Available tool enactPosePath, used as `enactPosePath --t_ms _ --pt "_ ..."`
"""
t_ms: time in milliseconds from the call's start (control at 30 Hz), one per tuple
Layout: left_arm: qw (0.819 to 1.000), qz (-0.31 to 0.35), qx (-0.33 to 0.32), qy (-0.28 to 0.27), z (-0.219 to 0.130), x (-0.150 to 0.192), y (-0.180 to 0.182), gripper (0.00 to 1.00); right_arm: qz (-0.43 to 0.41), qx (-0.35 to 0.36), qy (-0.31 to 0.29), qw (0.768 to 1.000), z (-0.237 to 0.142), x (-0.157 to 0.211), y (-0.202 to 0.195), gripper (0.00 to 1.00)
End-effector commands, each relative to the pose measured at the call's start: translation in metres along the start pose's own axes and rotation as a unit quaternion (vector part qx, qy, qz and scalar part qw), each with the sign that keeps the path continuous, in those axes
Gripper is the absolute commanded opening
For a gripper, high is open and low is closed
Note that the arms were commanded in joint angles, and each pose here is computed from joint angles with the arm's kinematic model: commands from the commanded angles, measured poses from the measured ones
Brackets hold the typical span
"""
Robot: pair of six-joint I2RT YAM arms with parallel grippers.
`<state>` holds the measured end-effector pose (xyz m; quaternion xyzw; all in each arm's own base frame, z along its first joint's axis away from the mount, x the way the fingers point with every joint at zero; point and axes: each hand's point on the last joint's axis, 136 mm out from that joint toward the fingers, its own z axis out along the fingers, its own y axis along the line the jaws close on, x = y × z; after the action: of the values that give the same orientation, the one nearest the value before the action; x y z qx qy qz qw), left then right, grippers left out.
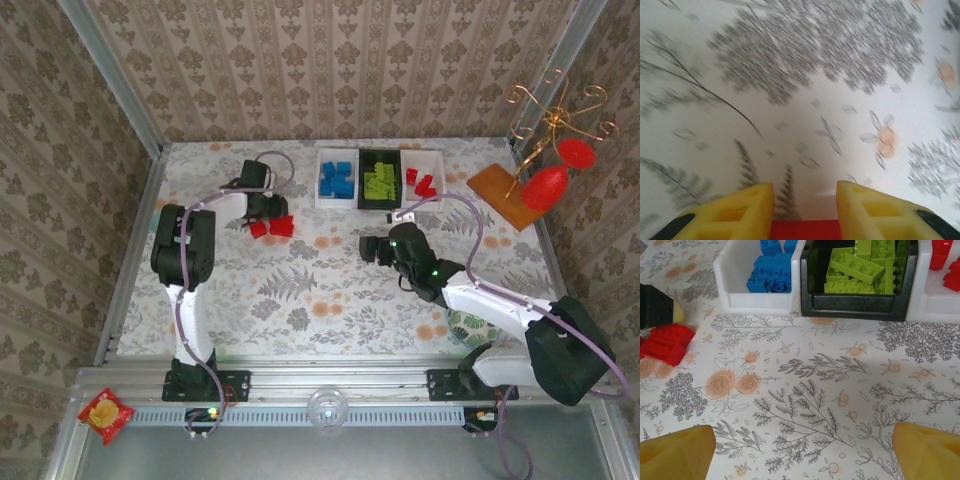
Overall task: Sort the legos into containers by color
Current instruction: Move the legos to the center of the table.
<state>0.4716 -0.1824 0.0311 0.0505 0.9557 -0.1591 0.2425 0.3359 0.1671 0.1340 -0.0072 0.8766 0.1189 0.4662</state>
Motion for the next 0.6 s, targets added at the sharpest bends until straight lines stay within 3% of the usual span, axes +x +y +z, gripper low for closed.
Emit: enactPosePath --t_ms 0,200,300,433,567 --pt "1.0 0.017 0.013 0.014 -0.01 0.027 -0.029 0.39 0.009 0.003 -0.017 1.0 -0.007 -0.006 -0.005 0.93" --pt "0.995 0.073 0.056 0.035 -0.026 0.078 -0.102 0.39 0.01 0.01 -0.026 1.0 -0.012 -0.007 -0.01 0.93" --pt "0.994 0.082 0.076 0.018 -0.039 0.072 -0.121 0.39 -0.003 -0.004 -0.024 1.0 -0.012 -0.007 -0.004 0.92" --pt "0.994 0.076 0.069 -0.024 -0.06 0.045 -0.113 0.42 -0.029 -0.045 -0.008 0.999 -0.009 0.005 0.016 0.91" --pt "0.996 0.045 0.049 -0.059 -0.08 0.028 -0.078 0.48 -0.065 -0.082 0.015 0.994 -0.004 0.03 0.041 0.91"
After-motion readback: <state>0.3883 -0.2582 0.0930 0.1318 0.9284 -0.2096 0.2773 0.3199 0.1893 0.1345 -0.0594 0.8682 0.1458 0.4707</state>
